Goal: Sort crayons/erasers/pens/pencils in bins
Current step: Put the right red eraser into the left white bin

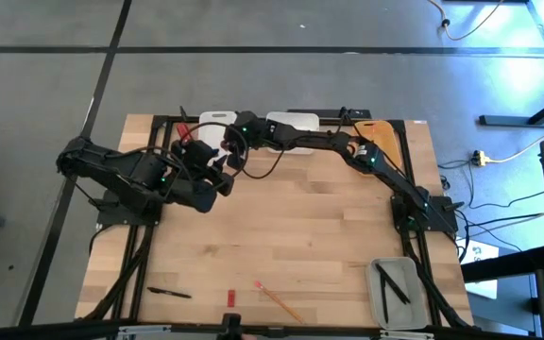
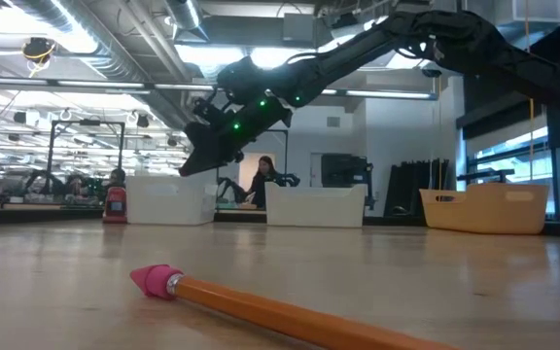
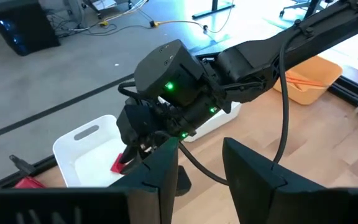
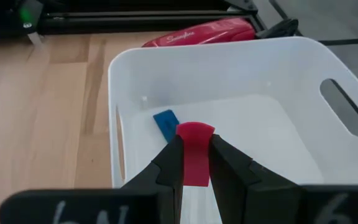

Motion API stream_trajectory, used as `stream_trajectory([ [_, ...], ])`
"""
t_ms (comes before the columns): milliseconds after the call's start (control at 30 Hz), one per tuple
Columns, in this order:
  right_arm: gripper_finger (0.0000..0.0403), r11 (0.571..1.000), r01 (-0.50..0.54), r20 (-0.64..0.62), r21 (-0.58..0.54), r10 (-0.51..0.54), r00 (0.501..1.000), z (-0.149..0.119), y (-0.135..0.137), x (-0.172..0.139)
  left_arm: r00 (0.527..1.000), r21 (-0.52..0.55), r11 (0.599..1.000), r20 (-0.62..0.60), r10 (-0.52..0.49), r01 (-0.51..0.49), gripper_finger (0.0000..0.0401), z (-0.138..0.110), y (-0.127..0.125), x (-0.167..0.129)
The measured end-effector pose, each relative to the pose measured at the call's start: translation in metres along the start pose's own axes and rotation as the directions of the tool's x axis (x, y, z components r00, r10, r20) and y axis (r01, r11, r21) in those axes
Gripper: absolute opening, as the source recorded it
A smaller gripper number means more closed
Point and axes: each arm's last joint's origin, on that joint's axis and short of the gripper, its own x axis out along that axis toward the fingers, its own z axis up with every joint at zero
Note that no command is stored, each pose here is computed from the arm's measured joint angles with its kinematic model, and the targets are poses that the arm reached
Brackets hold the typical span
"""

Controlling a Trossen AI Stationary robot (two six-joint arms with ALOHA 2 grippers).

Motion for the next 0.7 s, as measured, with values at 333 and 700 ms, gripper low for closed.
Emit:
stream_trajectory([
  [333, 0.0067, 1.000, 0.005, 0.021, -0.005, -0.005, 1.000, 0.0019, -0.0010, 0.0000, 1.000, 0.001, 1.000, 0.000, 0.000, 0.000, 0.0119, -0.0001, -0.0001, 0.0001],
  [700, 0.0144, 1.000, 0.005, 0.020, -0.001, -0.005, 1.000, 0.0018, -0.0009, 0.0000, 1.000, 0.000, 1.000, 0.000, 0.000, 0.000, 0.0119, -0.0001, -0.0001, 0.0001],
])
